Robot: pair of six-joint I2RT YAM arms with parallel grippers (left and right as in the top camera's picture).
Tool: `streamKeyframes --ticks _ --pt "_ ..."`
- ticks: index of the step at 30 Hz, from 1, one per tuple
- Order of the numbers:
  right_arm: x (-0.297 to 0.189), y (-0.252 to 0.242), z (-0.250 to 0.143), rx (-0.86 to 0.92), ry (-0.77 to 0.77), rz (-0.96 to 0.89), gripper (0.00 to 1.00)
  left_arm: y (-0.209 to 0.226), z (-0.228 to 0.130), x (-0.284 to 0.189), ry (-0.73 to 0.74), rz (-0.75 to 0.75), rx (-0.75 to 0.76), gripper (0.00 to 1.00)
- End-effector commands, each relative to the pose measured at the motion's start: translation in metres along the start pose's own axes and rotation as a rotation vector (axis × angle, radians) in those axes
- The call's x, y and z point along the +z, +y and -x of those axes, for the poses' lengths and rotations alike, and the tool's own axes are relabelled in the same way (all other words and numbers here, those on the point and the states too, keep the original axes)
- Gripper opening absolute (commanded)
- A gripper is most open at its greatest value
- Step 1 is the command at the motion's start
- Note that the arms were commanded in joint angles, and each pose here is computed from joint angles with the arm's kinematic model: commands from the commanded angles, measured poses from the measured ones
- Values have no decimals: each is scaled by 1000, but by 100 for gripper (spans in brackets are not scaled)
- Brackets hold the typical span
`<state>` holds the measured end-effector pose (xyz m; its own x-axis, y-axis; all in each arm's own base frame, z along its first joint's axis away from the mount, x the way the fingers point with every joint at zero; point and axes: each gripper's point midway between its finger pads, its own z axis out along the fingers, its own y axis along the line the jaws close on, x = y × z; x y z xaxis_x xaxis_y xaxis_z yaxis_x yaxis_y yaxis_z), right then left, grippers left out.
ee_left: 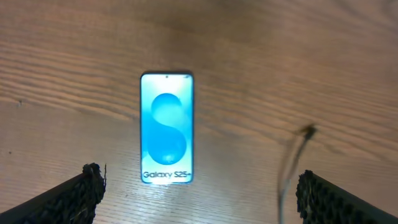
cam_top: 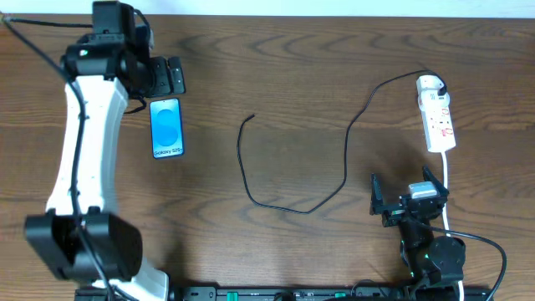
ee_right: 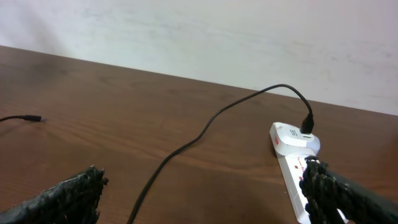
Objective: Plug charger to phone and switch on socket
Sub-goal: 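Move the left gripper over the blue phone and lower onto it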
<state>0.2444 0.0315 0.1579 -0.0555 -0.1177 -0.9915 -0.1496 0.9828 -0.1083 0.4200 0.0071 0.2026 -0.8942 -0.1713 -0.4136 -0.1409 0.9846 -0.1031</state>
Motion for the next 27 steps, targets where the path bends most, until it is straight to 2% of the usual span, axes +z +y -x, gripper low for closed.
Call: streamKeyframes --ticks 1,6,15,27 --pt "0 0 0 14 -1 -1 99 15 -6 31 69 84 -5 100" --pt "0 0 0 14 -1 -1 99 33 -16 71 155 183 -9 100" --pt "0 0 0 14 -1 -1 99 41 -42 128 294 209 -4 100" --pt "0 0 0 14 -1 -1 99 44 -56 162 345 216 -2 100"
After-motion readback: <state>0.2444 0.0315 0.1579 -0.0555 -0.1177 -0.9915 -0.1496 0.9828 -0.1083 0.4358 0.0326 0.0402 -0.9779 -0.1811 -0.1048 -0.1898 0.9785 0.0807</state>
